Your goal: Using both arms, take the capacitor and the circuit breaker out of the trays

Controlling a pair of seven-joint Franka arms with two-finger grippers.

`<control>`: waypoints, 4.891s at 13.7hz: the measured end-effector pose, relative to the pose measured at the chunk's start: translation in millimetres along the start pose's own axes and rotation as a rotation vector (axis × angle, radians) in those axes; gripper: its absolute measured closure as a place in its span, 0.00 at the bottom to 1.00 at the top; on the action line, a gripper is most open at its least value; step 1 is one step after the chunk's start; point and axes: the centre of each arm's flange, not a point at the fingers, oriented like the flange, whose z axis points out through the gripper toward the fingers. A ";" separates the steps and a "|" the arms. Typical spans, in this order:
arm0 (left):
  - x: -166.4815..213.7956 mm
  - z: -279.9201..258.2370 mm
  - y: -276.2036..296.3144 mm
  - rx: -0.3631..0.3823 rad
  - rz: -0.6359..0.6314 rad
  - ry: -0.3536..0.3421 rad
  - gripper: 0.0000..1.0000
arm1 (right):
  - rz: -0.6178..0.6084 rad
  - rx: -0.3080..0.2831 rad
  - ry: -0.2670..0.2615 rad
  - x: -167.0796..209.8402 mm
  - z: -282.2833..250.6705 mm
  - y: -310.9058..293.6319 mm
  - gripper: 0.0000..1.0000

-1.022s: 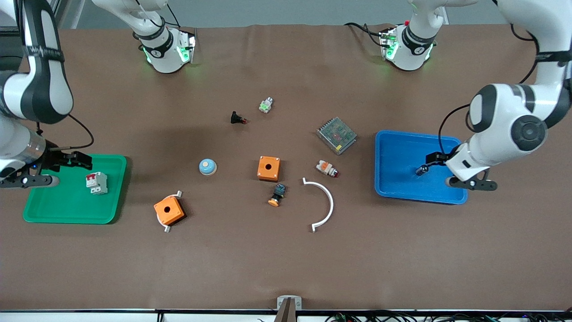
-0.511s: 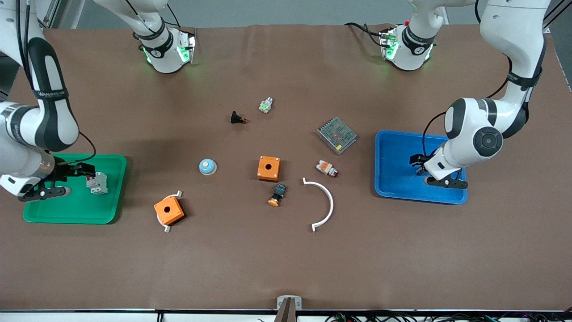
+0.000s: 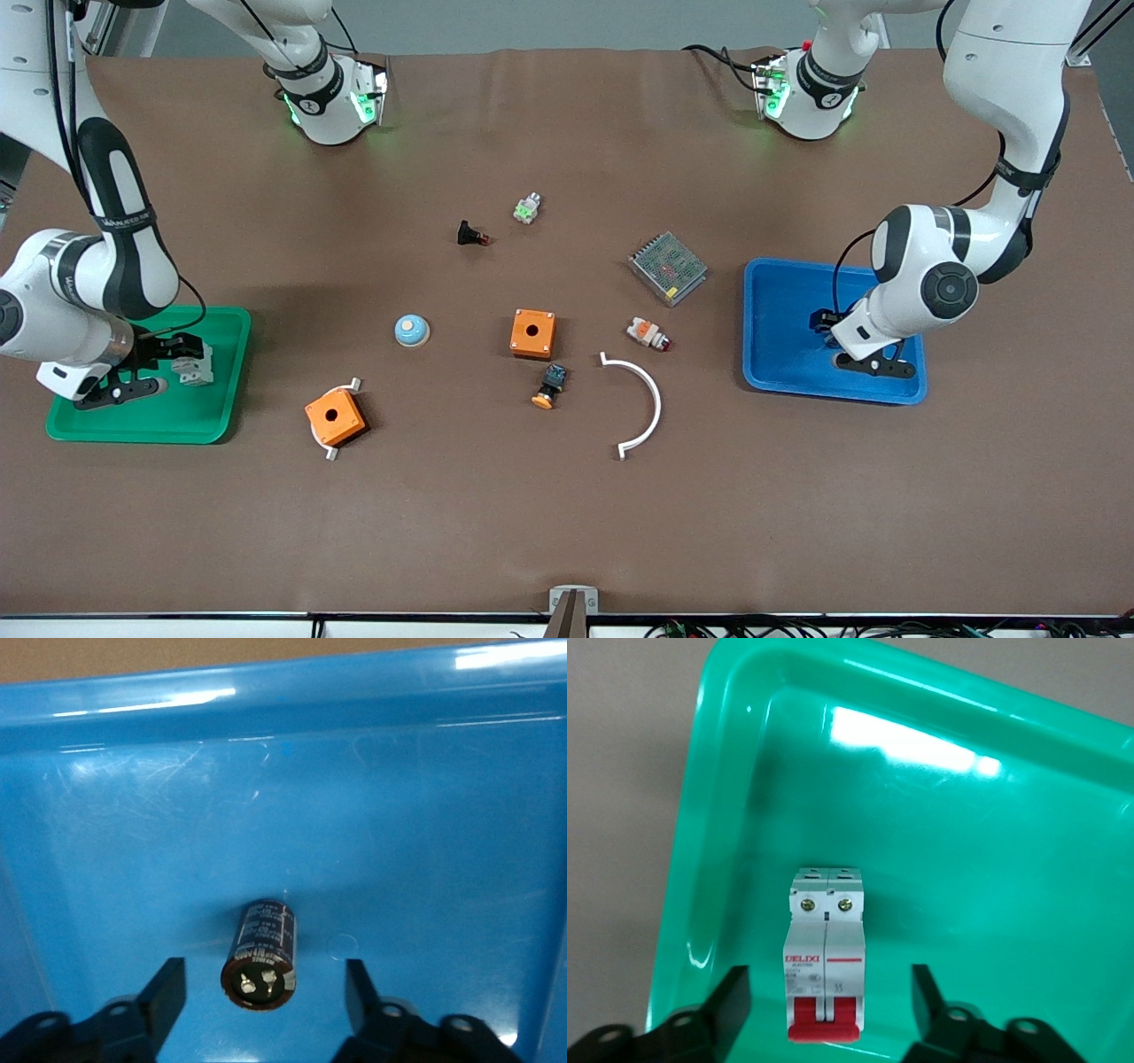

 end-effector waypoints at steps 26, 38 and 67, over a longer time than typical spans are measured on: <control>131.5 -73.6 347.8 -0.257 -0.456 0.193 0.66 | 0.374 0.057 0.034 92.7 -179.9 -406.9 0.60; 135.4 -33.8 377.5 -0.219 -0.440 0.219 0.41 | 0.380 0.083 0.001 123.1 -39.0 -469.2 0.60; -57.4 -391.0 20.4 -0.049 -0.204 0.320 0.00 | 0.457 0.076 -0.030 138.4 -162.7 -408.1 0.00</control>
